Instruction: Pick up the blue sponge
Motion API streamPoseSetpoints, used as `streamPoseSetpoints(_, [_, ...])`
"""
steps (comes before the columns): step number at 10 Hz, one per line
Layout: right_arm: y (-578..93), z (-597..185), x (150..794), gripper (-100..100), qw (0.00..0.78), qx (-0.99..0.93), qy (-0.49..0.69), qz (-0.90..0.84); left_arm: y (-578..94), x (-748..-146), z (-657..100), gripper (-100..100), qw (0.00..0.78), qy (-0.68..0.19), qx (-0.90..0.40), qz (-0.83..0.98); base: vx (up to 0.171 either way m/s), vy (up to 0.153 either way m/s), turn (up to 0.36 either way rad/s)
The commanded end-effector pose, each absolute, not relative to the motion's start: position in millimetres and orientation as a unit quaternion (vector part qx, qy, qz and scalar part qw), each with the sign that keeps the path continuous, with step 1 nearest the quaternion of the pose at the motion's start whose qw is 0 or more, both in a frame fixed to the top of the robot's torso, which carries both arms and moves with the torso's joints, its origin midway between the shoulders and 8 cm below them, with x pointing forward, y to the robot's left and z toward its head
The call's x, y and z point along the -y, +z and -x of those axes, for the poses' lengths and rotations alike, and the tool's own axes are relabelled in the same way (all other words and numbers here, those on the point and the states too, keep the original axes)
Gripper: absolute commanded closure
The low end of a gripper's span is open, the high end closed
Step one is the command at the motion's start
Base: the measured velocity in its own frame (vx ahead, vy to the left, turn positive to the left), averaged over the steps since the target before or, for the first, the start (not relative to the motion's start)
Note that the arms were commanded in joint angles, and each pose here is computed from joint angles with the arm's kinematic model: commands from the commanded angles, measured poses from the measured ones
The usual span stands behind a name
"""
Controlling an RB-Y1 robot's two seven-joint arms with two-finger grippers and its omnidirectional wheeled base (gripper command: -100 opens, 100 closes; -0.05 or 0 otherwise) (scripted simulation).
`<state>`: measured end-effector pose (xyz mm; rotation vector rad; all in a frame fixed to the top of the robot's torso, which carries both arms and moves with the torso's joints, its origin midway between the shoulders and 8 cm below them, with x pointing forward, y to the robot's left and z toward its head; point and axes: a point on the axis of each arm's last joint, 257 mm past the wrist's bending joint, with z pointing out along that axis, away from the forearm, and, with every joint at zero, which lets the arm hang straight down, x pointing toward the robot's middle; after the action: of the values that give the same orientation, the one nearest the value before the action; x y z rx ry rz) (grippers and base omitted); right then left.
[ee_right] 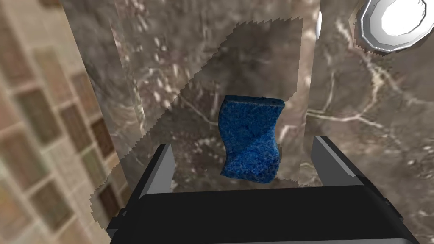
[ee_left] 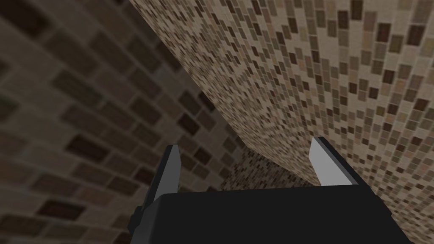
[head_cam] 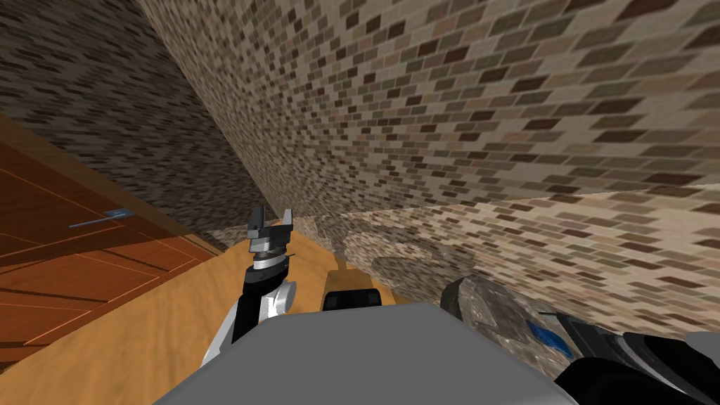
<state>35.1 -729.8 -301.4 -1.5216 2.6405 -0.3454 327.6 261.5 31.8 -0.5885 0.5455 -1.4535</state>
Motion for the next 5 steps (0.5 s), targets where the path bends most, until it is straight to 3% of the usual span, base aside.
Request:
streamPoseSetpoints(1, [-301.4, -35.1, 729.8, 0, 0.037, -0.86, -0.113, 0.496, 31.8, -261.5, -327.6, 0, 0.675, -0.646, -0.242, 0.262, 0.0, 0.0, 0.0])
streamPoseSetpoints(2, [-310.7, -24.6, 728.6, -100, 0.035, -0.867, -0.113, 0.483, 31.8, -261.5, -327.6, 0, 0.675, -0.646, -0.242, 0.262, -0.031, -0.004, 0.233])
streamPoseSetpoints(4, [-325.3, -9.3, 725.4, -100, 0.032, -0.877, -0.114, 0.465, 31.8, -261.5, -327.6, 0, 0.675, -0.646, -0.242, 0.262, -0.058, -0.037, 0.219])
streamPoseSetpoints(5, [-319.8, -15.0, 728.2, -100, 0.034, -0.874, -0.113, 0.472, 31.8, -261.5, -327.6, 0, 0.675, -0.646, -0.242, 0.262, -0.029, -0.025, 0.046])
